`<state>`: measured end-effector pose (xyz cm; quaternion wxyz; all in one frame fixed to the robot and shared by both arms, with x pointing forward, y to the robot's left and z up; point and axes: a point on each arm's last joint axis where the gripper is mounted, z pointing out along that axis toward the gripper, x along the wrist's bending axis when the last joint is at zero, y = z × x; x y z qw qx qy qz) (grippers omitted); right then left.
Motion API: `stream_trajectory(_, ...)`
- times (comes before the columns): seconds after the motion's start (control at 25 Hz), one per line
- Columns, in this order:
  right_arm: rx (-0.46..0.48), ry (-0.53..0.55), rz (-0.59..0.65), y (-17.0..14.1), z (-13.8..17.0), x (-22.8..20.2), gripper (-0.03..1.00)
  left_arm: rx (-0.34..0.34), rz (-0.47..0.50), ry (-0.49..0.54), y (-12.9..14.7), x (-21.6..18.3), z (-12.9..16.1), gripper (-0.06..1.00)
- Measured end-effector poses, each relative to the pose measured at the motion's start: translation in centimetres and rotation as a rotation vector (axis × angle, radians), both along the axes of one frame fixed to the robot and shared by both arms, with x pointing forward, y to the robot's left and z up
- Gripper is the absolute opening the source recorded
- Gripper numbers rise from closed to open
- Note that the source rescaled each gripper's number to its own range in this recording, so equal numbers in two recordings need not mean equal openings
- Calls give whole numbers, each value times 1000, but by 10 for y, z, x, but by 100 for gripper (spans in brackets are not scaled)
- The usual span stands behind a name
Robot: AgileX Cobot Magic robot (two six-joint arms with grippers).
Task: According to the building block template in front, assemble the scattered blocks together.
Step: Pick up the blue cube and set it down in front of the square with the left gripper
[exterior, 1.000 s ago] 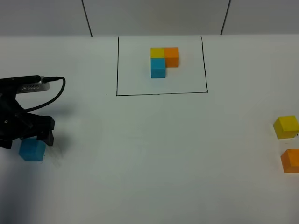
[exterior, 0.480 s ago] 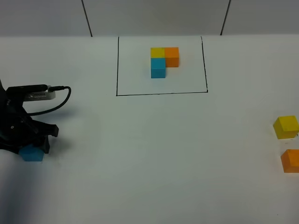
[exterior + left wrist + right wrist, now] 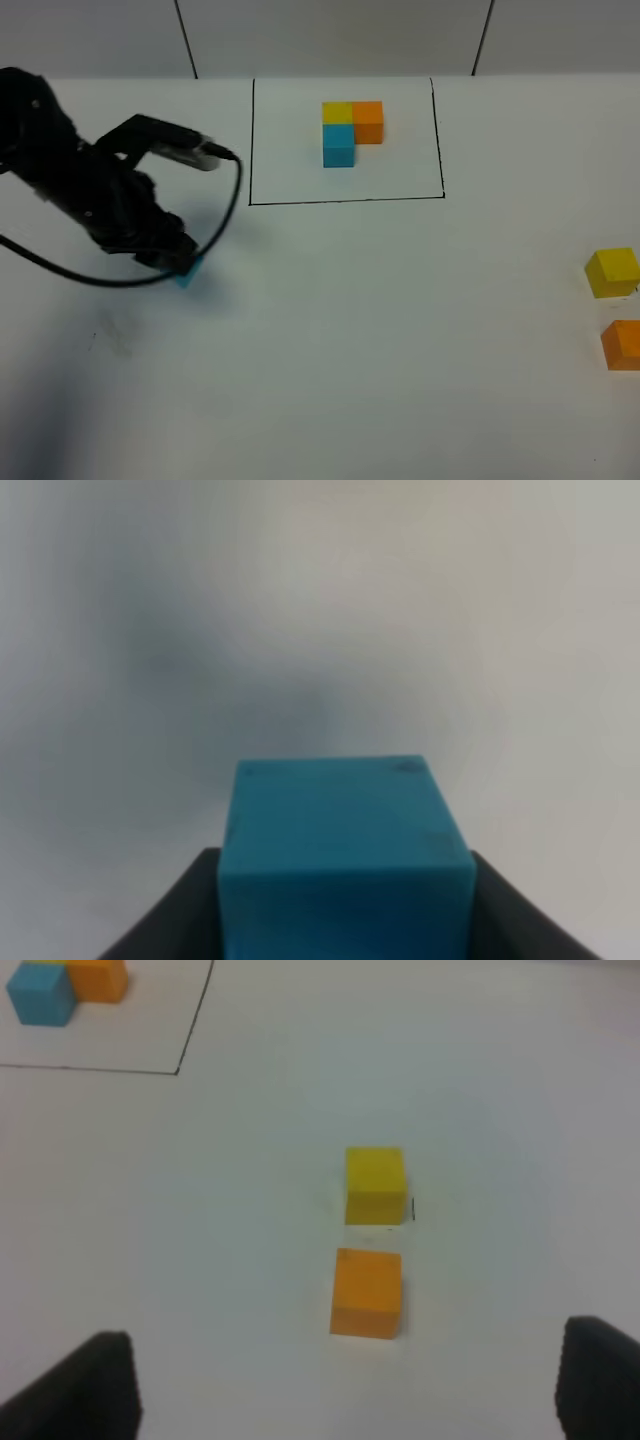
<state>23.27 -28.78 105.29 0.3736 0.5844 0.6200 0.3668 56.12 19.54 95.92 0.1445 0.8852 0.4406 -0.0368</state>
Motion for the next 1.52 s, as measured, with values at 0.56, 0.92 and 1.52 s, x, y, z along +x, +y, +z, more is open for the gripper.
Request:
stream_trajectory(0.56, 0, 0, 0, 0, 0, 0, 71, 155, -878, -189, -170, -53, 7, 0)
stream_trajectory(0.92, 0, 0, 0, 0, 0, 0, 71, 232, -934, -89, -176, -48, -40, 0)
stream_trajectory(1.52, 1, 0, 1, 0, 0, 0, 71, 253, -904, -45, -182, -42, -57, 22)
